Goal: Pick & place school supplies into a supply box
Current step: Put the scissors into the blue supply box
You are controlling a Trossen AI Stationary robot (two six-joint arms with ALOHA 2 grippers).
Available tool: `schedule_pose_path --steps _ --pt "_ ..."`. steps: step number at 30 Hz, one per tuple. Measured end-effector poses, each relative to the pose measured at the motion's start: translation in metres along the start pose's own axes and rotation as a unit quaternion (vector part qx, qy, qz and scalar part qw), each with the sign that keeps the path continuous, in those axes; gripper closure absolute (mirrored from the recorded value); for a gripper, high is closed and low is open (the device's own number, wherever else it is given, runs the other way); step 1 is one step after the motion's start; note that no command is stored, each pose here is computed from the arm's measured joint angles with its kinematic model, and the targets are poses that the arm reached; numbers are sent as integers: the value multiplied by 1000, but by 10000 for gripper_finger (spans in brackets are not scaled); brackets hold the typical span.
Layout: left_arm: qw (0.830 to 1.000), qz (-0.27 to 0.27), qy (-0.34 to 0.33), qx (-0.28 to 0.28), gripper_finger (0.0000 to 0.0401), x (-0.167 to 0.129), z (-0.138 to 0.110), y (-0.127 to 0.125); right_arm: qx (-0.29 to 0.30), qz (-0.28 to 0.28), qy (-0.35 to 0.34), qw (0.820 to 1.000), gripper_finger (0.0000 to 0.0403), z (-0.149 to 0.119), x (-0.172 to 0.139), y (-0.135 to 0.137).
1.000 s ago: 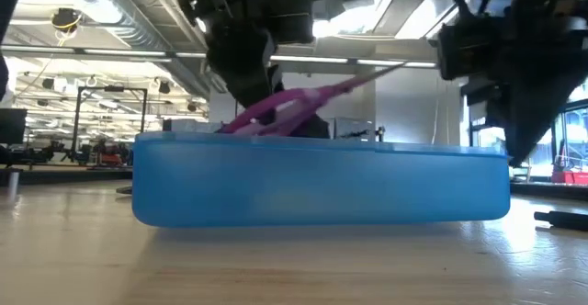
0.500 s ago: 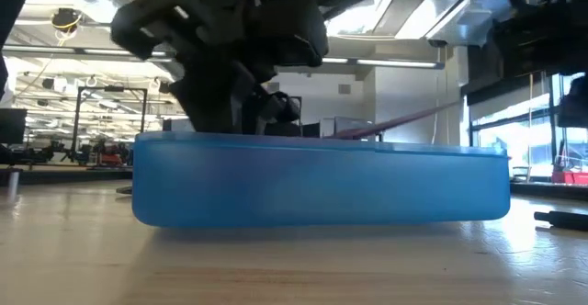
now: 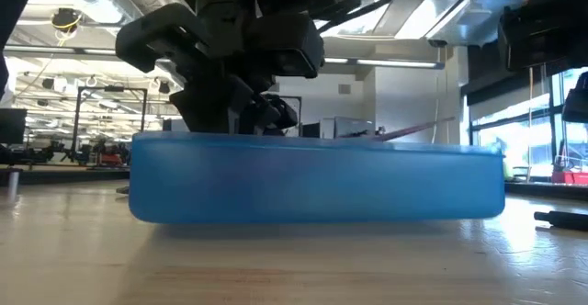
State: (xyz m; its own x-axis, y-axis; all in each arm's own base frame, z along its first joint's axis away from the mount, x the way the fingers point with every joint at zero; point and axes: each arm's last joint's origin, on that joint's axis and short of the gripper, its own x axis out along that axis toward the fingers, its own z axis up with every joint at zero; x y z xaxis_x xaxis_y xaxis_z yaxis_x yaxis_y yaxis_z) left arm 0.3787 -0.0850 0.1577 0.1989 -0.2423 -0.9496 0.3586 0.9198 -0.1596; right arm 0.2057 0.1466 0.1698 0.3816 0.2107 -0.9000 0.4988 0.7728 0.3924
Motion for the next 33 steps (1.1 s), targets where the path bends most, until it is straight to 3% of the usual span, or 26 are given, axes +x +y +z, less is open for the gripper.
schedule_pose_path --steps 6,14,20,33 --pt "1000 -2 3 0 338 1 -1 -1 0 1 -41 999 256 3 1 2" --pt "1000 -3 7 -3 338 1 -1 -1 -7 -28 -35 999 256 2 21 1" --pt "999 -3 6 -34 336 1 -1 -1 -39 -26 -37 998 256 2 40 5" --pt "999 -2 4 -36 308 2 -1 0 -87 -87 -37 992 273 0 59 -3"
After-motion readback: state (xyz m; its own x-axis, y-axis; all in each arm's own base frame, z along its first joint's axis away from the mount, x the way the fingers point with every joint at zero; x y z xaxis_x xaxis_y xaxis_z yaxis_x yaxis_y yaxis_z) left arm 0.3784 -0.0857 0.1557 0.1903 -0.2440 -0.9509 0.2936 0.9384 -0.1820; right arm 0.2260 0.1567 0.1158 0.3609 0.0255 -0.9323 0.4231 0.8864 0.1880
